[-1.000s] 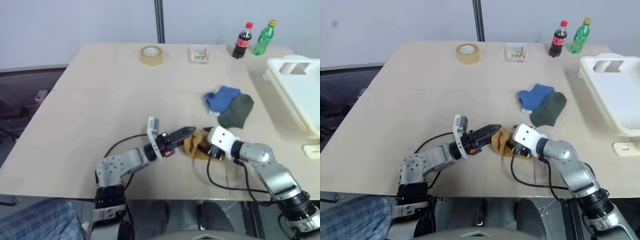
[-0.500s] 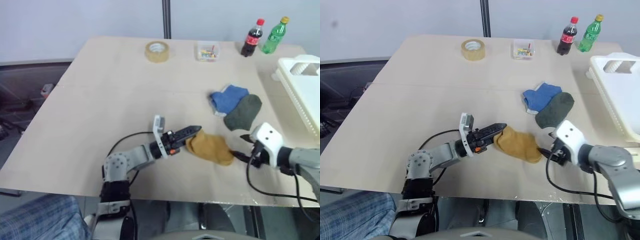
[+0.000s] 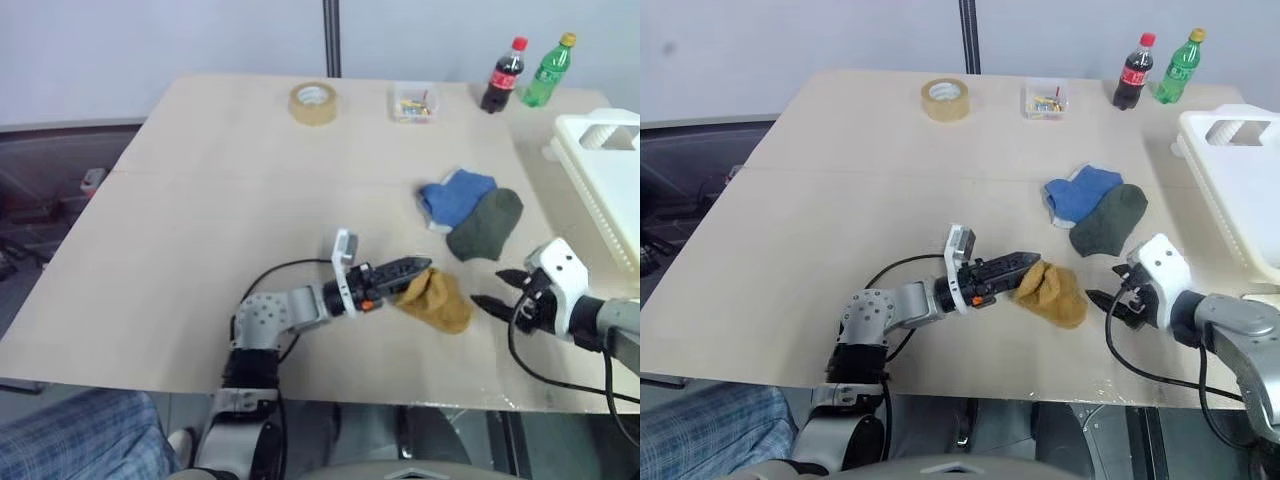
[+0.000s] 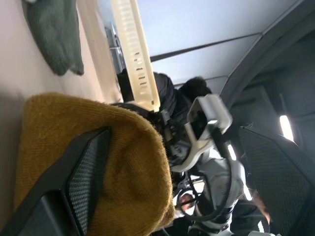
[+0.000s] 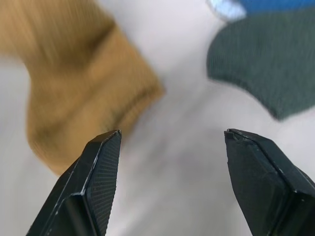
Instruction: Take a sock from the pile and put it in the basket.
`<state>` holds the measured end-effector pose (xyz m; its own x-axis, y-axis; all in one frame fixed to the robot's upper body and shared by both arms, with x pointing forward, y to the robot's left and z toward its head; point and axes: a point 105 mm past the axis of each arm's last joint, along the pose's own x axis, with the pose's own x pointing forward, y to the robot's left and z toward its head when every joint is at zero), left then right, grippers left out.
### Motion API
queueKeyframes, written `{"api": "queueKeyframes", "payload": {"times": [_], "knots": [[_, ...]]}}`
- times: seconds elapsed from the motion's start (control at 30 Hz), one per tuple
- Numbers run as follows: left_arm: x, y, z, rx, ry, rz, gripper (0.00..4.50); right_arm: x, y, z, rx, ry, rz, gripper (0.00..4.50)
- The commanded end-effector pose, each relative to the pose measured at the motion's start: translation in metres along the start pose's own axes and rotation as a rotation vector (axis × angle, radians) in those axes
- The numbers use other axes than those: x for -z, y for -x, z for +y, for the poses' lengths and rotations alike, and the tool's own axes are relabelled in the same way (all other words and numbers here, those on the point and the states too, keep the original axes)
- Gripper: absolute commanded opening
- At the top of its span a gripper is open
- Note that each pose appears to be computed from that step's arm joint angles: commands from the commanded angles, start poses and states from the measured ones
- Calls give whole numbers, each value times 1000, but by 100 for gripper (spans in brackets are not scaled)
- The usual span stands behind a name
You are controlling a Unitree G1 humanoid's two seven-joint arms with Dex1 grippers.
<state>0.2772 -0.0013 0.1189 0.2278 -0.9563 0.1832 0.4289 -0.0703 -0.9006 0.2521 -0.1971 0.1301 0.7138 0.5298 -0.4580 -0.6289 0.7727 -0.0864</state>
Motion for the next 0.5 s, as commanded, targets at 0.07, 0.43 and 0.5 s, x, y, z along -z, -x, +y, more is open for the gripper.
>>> {"api": "queueKeyframes", "payload": {"times": [0.07,0.43,0.5], "knots": [[7,-9,-1,26,-26,55,445,-31,8,10,-30,-38,-136,345],[10,-19,8,37,-44,76,450,-33,-14,39,-81,-82,-149,445],[9,-19,8,38,-45,75,450,-35,-17,40,-83,-86,-161,445]]}}
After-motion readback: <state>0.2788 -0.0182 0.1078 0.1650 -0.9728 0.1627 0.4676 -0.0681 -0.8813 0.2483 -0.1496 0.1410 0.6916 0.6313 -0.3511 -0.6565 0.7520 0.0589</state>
